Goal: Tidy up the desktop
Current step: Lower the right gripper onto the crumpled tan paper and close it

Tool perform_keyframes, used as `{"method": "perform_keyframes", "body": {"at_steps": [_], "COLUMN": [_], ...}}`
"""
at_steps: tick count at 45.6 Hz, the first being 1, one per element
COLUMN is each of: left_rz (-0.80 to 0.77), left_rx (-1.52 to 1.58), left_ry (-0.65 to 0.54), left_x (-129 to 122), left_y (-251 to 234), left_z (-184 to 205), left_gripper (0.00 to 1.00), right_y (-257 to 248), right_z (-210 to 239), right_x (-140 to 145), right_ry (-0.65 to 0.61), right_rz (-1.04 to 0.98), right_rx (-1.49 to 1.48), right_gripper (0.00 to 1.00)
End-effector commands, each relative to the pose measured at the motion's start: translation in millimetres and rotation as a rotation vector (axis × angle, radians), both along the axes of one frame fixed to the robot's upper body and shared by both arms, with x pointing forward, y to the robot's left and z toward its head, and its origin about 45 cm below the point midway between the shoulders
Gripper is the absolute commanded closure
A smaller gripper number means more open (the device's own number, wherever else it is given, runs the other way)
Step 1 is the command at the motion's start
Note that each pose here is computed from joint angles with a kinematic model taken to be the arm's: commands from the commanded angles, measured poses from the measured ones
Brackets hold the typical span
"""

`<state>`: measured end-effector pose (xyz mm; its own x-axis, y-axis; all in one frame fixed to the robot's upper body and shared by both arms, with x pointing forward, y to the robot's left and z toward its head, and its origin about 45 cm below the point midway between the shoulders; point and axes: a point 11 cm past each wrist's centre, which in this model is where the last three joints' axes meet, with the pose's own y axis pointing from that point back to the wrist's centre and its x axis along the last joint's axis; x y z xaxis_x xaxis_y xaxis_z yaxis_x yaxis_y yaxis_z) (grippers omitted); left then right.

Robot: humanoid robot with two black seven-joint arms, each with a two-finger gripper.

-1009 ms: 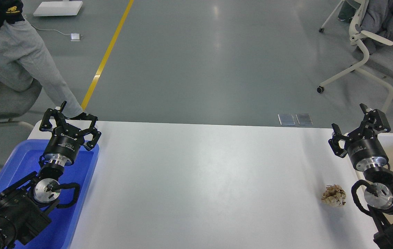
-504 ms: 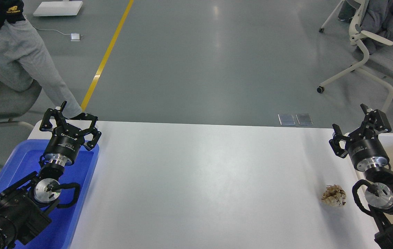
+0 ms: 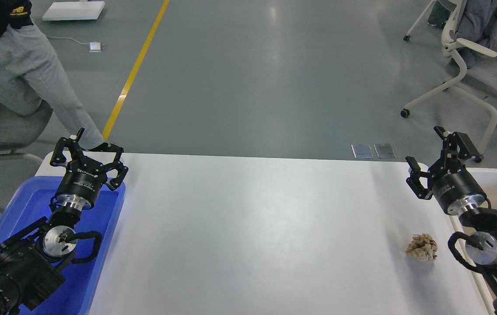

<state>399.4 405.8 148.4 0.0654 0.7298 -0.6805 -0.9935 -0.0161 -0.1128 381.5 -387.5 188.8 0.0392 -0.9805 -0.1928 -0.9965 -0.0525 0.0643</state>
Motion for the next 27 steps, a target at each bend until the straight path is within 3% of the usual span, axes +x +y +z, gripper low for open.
{"method": "perform_keyframes", "body": {"at_steps": [1, 12, 27], "left_rz": [0.001, 0.0, 0.001], "left_rx": [0.001, 0.0, 0.001], "left_ry": [0.001, 0.0, 0.001], "left_x": [-0.1, 0.0, -0.1], "left_y": [0.4, -0.1, 0.4], "left_z": [-0.1, 0.1, -0.1], "left_gripper": [0.0, 0.0, 0.0], "right_y": [-8.0, -39.6, -32.1], "right_z": [12.1, 18.5, -23.5], "right_x": [-18.1, -32.1, -60.8], "right_ry": [0.052, 0.12, 0.243], "right_rz": [0.138, 0.224, 0.458], "right_rx": [-0.222, -0.516, -0.841], "right_gripper": [0.0, 0.0, 0.0]}}
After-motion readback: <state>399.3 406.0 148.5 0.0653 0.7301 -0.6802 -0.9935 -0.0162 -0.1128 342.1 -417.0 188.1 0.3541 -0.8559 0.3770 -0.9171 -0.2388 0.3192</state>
